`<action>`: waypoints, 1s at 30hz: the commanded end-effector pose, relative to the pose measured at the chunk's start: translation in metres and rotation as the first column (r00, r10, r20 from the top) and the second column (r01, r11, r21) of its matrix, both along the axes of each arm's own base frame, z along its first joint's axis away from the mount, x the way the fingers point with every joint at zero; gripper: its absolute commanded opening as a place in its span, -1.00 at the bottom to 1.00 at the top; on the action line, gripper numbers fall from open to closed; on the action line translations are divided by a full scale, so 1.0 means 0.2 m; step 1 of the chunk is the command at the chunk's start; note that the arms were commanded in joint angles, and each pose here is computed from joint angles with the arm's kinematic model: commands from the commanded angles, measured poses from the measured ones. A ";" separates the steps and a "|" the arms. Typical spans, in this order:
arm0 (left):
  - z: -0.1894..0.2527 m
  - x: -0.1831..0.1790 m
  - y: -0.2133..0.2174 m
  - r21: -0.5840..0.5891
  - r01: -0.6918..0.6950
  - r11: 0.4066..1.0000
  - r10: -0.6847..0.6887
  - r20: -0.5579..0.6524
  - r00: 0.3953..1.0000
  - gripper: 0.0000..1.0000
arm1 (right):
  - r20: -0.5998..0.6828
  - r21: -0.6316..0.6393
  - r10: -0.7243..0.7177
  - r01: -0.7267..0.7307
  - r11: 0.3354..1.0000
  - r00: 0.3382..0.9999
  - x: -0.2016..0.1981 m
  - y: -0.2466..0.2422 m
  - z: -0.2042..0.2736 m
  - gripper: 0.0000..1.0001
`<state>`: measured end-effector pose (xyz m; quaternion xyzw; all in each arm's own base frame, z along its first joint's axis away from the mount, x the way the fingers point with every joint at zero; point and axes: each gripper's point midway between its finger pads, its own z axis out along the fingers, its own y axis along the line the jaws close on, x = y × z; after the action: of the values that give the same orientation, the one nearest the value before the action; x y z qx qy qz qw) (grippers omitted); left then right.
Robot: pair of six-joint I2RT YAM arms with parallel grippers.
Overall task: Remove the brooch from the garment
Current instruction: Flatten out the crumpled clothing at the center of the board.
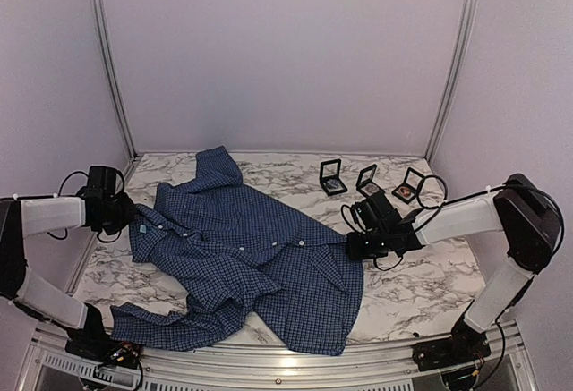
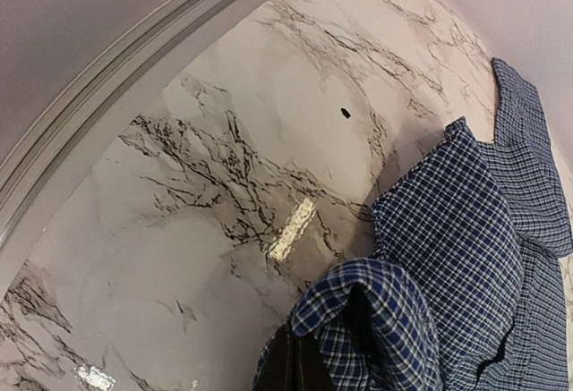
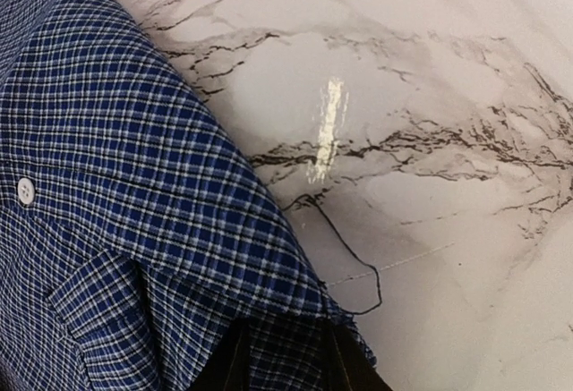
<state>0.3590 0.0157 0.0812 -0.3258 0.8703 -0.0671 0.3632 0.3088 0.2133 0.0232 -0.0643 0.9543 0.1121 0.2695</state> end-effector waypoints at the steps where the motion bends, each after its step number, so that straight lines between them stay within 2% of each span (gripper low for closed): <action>1: 0.00 -0.01 0.13 -0.005 -0.044 0.999 0.044 -0.019 0.999 -1.00 | 0.048 0.015 0.029 -0.030 0.999 0.998 0.03 0.05 0.07 -0.46; 7: 0.02 -0.07 0.29 0.018 -0.129 0.992 0.129 -0.024 0.991 -1.00 | 0.054 0.003 0.038 -0.038 0.999 0.998 0.03 0.05 0.07 -0.45; 13: 0.03 -0.10 0.29 0.002 -0.122 0.993 0.122 -0.023 0.992 -0.98 | 0.082 -0.003 0.042 -0.042 0.999 0.996 0.07 0.07 0.11 -0.45; 16: 0.09 -0.11 0.28 0.008 -0.114 0.994 0.113 0.005 0.994 -0.78 | 0.104 -0.011 0.049 -0.049 0.999 0.993 0.10 0.09 0.16 -0.45; 18: 0.16 -0.11 0.28 0.014 -0.107 0.994 0.107 0.038 0.994 -0.50 | 0.118 -0.005 0.055 -0.055 0.998 0.991 0.12 0.10 0.19 -0.45; 23: 0.42 -0.02 0.17 0.067 -0.025 0.997 0.016 0.133 0.991 -0.04 | 0.151 -0.004 0.079 -0.080 0.997 0.985 0.15 0.16 0.28 -0.41; 26: 0.55 0.04 0.09 0.116 0.007 0.993 -0.026 0.166 0.986 0.12 | 0.163 -0.007 0.085 -0.085 0.996 0.983 0.16 0.17 0.31 -0.35; 30: 0.62 0.19 -0.09 0.109 0.124 0.986 -0.144 0.199 0.969 0.22 | 0.169 -0.003 0.094 -0.094 0.996 0.981 0.18 0.20 0.34 -0.28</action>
<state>0.3771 0.0190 0.1984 -0.2785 0.8375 -0.0789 0.4635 0.3393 0.2451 0.0729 -0.1081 0.9300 0.1205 0.3299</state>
